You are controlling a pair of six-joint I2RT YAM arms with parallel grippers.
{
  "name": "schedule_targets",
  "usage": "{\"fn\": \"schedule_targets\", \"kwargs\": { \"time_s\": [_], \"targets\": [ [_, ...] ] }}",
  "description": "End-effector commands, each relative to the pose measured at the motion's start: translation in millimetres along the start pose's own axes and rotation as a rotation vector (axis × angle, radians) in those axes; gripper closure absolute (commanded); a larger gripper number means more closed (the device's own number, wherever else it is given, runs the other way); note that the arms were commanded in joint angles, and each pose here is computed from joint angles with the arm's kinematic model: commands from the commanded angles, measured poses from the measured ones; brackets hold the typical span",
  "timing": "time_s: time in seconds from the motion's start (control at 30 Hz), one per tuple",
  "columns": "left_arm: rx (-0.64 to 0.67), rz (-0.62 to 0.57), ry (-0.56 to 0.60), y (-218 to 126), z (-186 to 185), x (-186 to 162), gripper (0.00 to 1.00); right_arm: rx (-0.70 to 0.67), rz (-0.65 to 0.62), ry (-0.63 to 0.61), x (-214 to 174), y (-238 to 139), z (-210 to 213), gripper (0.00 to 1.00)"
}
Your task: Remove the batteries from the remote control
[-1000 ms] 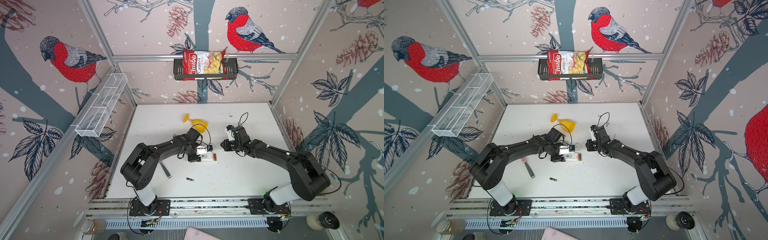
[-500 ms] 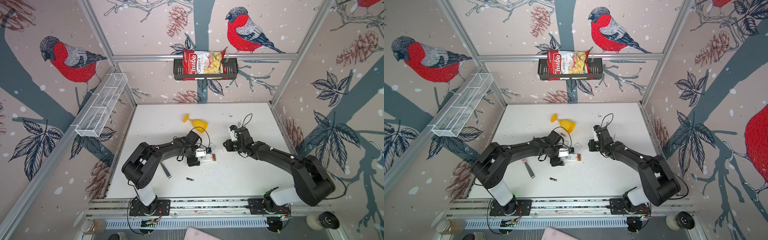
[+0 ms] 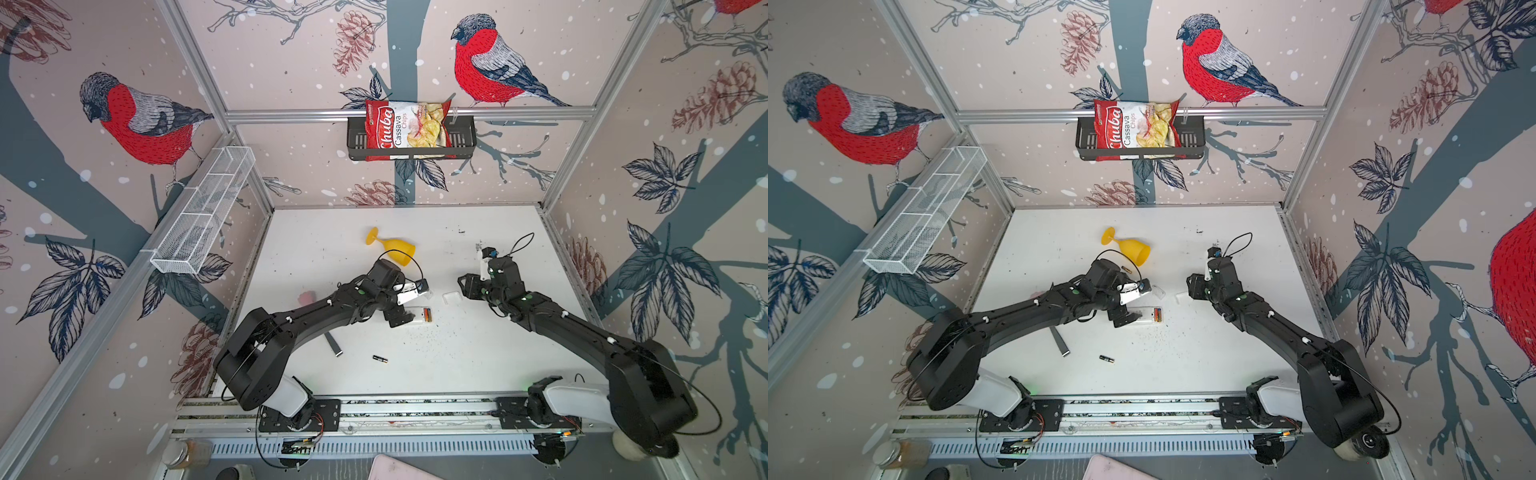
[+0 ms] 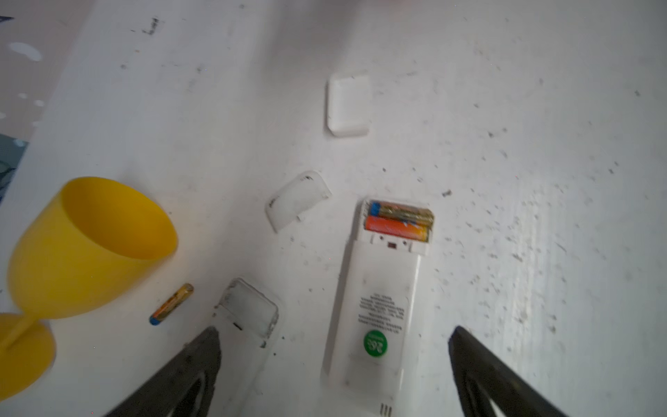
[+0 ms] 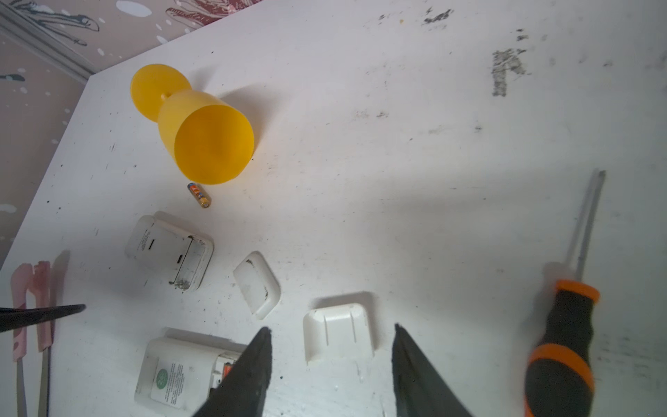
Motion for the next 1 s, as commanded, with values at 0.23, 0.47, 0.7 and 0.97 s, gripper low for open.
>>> {"fn": "schedule_targets", "kwargs": {
  "time_s": [0.23, 0.47, 0.7, 0.97],
  "targets": [
    [0.454, -0.203, -0.489, 18.5, 83.0, 59.5, 0.02, -0.284, -0.024, 0.089, -11.9, -18.2, -50.4, 0.39],
    [0.569, -0.367, -0.680, 12.7, 101.4, 67.1, 0.02, -0.372, 0.006, 0.207, -45.0, -22.1, -87.2, 0.41],
    [0.546, -0.589, -0.755, -15.8, 96.8, 72.0, 0.02, -0.381, 0.072, 0.233, -54.9, -10.6, -97.1, 0.47],
    [0.507, -0.576, -0.893, -7.9, 99.7, 75.5, 0.03, -0.388, 0.142, 0.207, -46.3, 5.7, -96.8, 0.54]
  ]
}}
Point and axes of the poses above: each gripper's point midway between its finger pads, its own y axis out along the fingers, its own z axis along the line the jaws close on, x = y × z, the point moved 3 cm from there along -y, back along the fingers, and after that the axes turned 7 degrees about -y, right-handed, at the moved point
